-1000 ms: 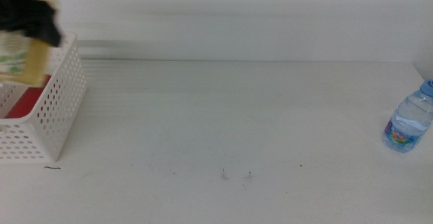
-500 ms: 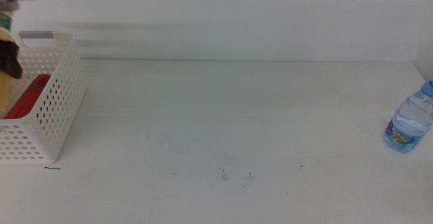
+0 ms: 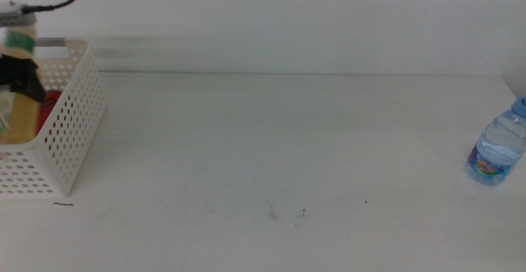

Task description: Use arms to grab the bottles and put them into the dustbin to the left of the table.

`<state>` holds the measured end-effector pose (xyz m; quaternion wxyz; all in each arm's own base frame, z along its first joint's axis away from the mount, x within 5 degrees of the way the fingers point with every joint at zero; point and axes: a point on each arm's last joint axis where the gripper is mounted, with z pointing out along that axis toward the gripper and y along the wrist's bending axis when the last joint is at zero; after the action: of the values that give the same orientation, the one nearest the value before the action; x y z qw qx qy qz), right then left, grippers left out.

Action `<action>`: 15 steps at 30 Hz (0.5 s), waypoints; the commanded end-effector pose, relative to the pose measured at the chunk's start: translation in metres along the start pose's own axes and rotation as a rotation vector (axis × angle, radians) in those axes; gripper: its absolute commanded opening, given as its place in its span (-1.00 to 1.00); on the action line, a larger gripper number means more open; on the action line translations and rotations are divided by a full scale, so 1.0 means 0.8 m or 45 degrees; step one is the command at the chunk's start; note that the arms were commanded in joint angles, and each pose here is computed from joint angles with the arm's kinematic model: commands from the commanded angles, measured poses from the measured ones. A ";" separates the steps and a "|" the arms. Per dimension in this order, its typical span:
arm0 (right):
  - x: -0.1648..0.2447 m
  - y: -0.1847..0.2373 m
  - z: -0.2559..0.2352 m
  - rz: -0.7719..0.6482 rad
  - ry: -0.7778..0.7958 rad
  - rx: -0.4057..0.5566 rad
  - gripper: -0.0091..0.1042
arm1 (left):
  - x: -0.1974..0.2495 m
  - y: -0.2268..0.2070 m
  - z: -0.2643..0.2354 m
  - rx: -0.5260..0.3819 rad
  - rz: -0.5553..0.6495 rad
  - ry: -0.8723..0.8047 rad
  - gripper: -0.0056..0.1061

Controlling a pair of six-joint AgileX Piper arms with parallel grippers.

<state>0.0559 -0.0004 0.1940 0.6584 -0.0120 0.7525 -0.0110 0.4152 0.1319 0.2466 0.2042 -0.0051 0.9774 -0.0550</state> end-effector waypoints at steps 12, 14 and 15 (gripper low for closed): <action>0.000 -0.001 0.000 -0.013 -0.014 0.011 0.76 | -0.013 -0.061 -0.155 0.144 0.062 -0.225 0.78; 0.000 -0.001 0.000 -0.013 -0.014 0.011 0.76 | -0.009 -0.083 -0.183 0.186 0.166 -0.314 0.78; 0.000 -0.001 0.000 -0.013 -0.014 0.011 0.76 | -0.007 -0.098 -0.198 0.205 0.253 -0.363 0.78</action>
<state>0.0559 -0.0004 0.1940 0.6584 -0.0120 0.7525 -0.0110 0.3666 0.0866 0.3840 0.3180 0.0625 0.9411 -0.0967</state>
